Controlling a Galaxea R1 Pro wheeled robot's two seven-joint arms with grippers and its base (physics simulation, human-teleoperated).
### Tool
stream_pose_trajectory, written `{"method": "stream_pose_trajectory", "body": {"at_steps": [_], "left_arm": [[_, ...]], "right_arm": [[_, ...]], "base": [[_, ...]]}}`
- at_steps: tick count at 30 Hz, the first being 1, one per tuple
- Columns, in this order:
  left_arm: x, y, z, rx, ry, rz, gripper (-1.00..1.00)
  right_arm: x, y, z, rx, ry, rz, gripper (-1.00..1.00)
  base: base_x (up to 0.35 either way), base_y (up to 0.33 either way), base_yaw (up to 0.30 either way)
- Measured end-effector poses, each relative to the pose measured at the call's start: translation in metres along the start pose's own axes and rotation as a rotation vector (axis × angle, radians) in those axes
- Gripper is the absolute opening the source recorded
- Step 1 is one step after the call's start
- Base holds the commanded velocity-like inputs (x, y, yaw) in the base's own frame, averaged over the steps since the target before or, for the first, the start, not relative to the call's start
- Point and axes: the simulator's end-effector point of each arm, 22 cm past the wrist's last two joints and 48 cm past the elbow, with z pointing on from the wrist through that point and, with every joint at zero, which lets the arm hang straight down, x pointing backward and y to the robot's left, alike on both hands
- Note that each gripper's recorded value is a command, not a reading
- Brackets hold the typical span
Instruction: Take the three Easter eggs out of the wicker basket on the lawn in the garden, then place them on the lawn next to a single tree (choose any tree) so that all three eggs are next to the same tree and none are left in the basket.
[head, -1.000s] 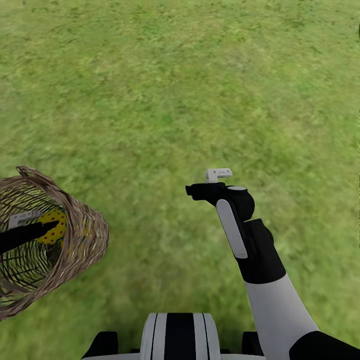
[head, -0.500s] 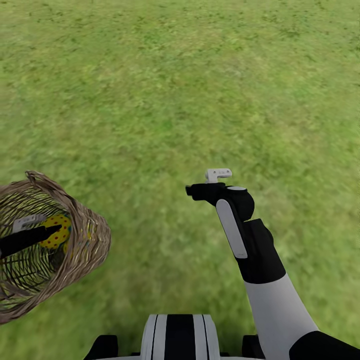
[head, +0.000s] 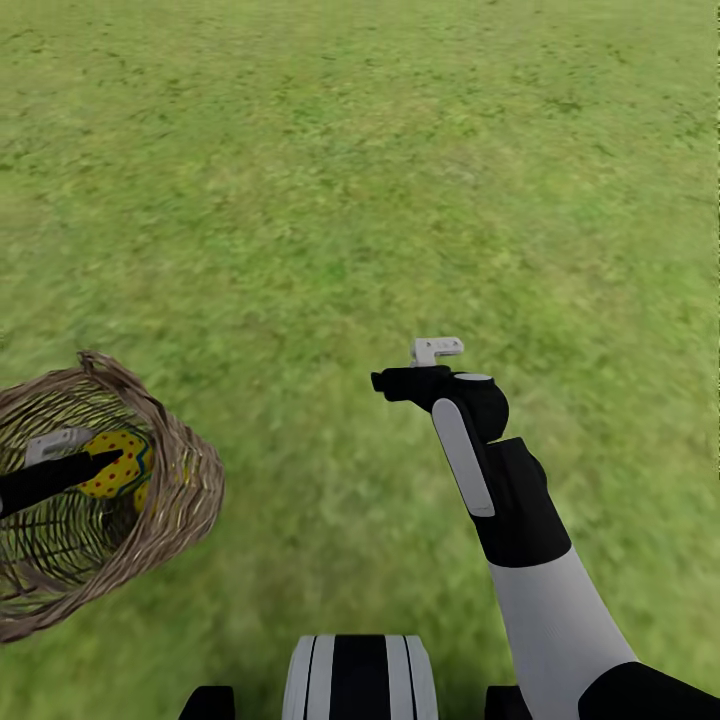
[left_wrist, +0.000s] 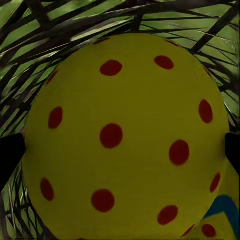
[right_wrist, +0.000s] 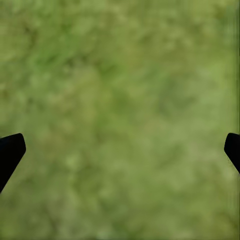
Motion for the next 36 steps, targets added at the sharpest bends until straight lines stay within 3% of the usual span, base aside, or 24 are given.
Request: {"method": "stream_pose_trajectory", "body": {"at_steps": [27,36], "left_arm": [[-0.049,-0.010,-0.046,0.021,-0.094,-0.002,-1.00],[-0.051,-0.011,-0.046,0.021,-0.101,0.002,-1.00]], "right_arm": [[-0.052,0.012,-0.055,0.002,-0.102,-0.024,1.00],[-0.050,0.011,-0.053,0.003,-0.096,-0.024,1.00]], "base": [[0.000,0.000,0.000],[-0.006,0.000,0.000]]}}
